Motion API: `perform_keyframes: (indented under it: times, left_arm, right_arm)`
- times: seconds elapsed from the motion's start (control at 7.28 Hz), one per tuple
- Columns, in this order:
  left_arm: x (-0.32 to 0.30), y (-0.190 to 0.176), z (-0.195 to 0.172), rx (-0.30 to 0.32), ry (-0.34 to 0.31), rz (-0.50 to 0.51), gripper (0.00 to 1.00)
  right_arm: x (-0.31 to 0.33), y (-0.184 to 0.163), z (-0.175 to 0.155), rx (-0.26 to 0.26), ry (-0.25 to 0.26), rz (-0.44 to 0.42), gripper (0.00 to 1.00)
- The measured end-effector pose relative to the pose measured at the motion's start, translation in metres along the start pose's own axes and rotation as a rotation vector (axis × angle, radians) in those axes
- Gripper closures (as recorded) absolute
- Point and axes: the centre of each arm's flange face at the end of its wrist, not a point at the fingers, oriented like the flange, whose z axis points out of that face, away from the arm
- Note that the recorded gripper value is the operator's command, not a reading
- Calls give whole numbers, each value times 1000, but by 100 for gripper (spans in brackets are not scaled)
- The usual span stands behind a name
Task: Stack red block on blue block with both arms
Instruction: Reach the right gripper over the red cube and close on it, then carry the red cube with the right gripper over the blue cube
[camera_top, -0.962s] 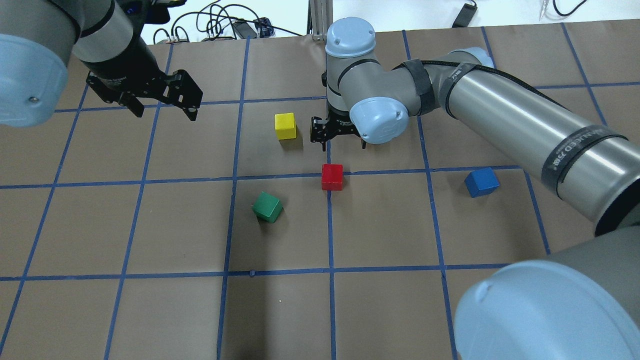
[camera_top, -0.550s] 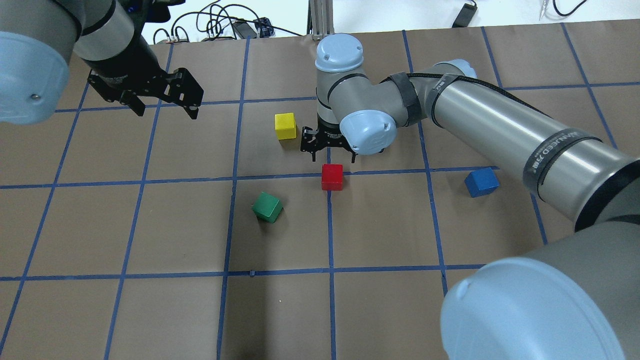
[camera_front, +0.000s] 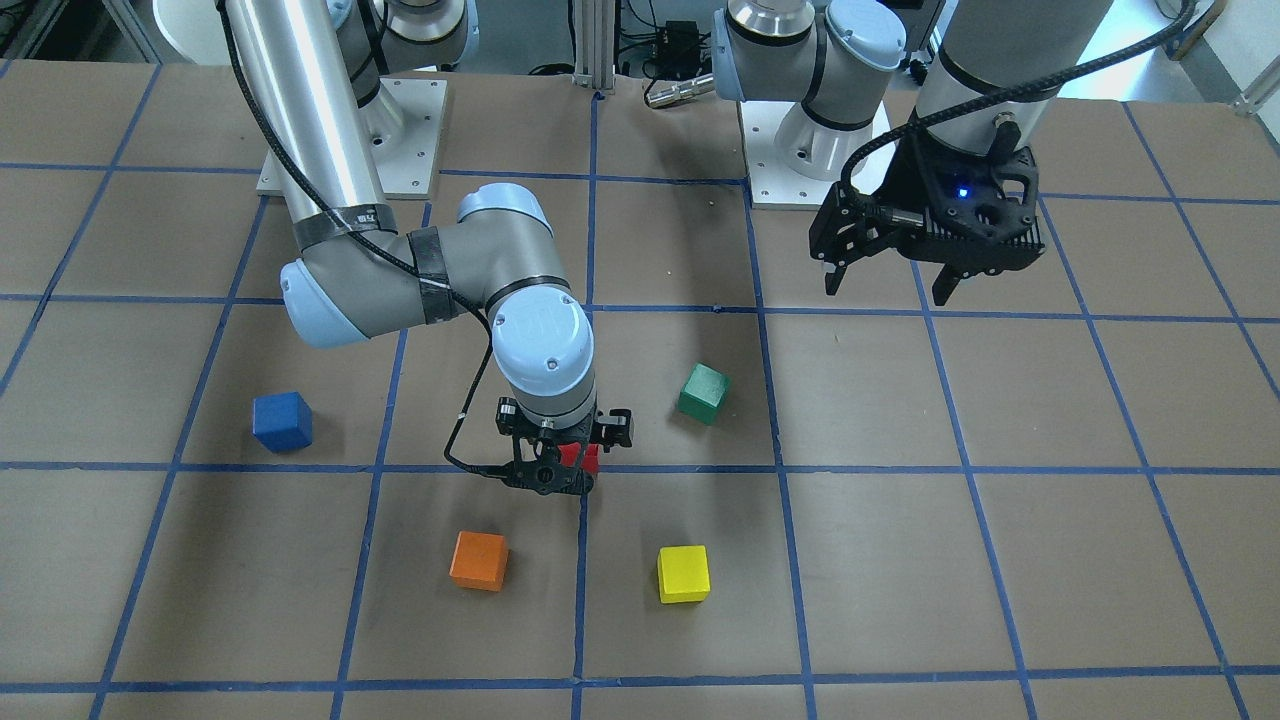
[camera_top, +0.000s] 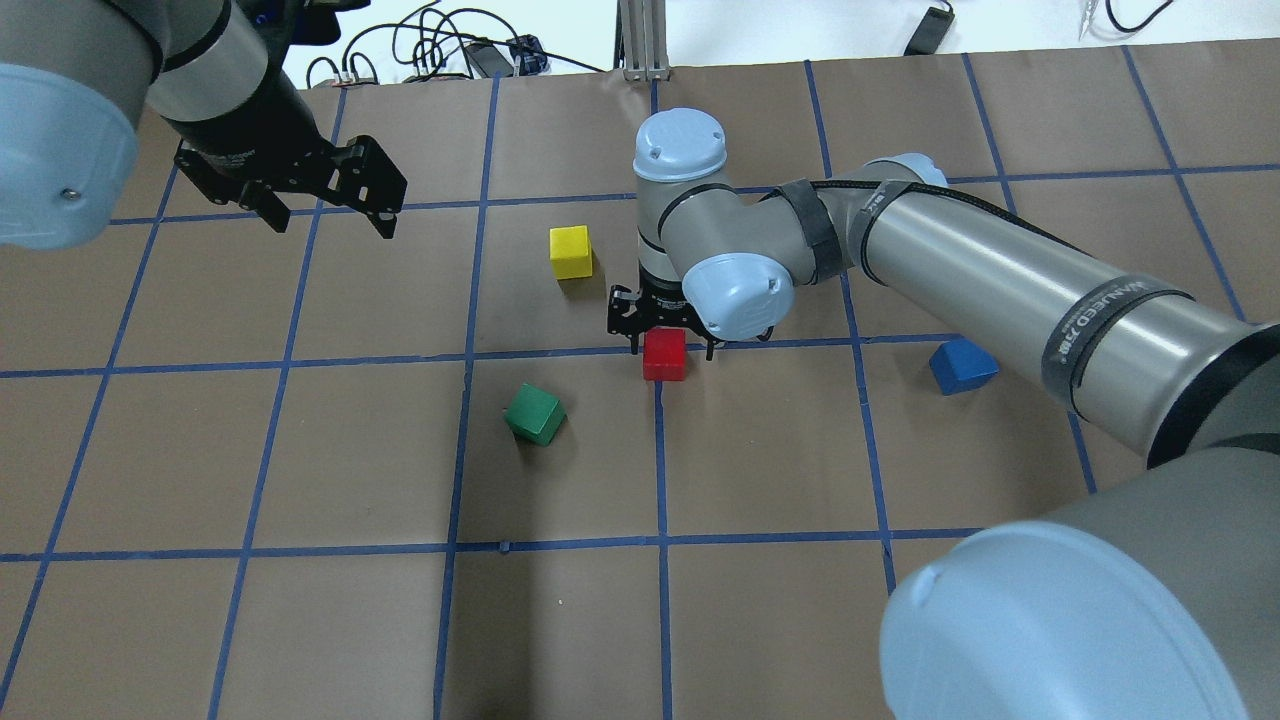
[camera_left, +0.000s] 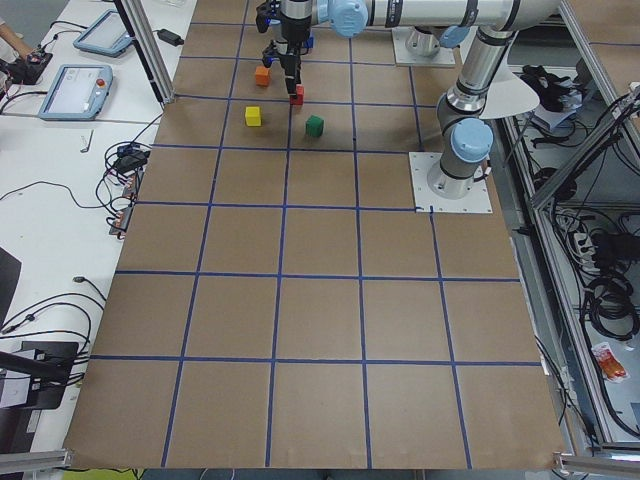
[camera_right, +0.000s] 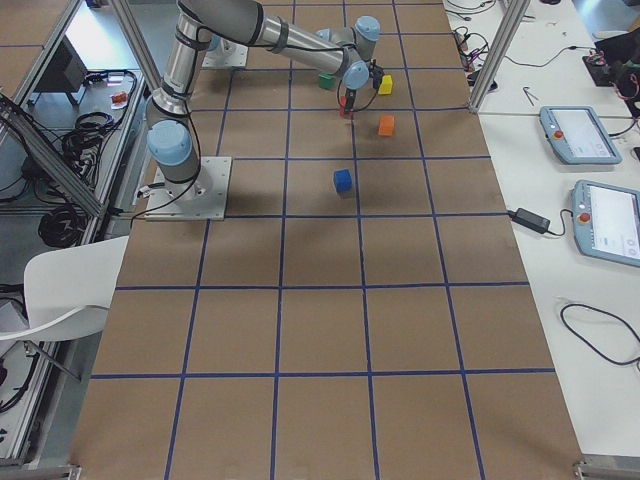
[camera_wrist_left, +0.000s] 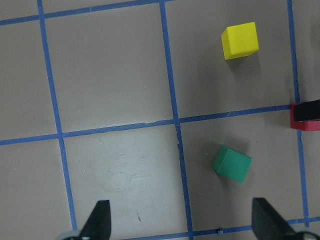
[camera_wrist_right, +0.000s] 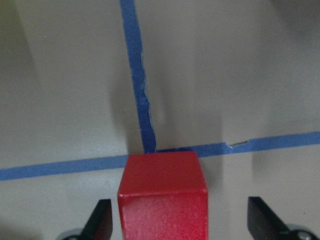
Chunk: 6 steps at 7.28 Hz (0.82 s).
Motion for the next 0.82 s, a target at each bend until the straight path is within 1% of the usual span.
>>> perform_keyframes:
  times: [0.14, 0.27, 0.55, 0.82]
  left_arm:
    - [0, 0, -1, 1, 0, 0, 0]
    - [-1, -1, -1, 2, 0, 0, 0]
    - [-1, -2, 0, 1, 0, -2, 0]
    - [-1, -3, 0, 2, 0, -1, 0]
  right_arm:
    - [0, 0, 0, 1, -6, 4, 74]
    - [-2, 0, -1, 3, -20, 5, 100]
    - [-5, -1, -2, 7, -43, 4, 100]
    - [-4, -1, -11, 20, -48, 3, 100]
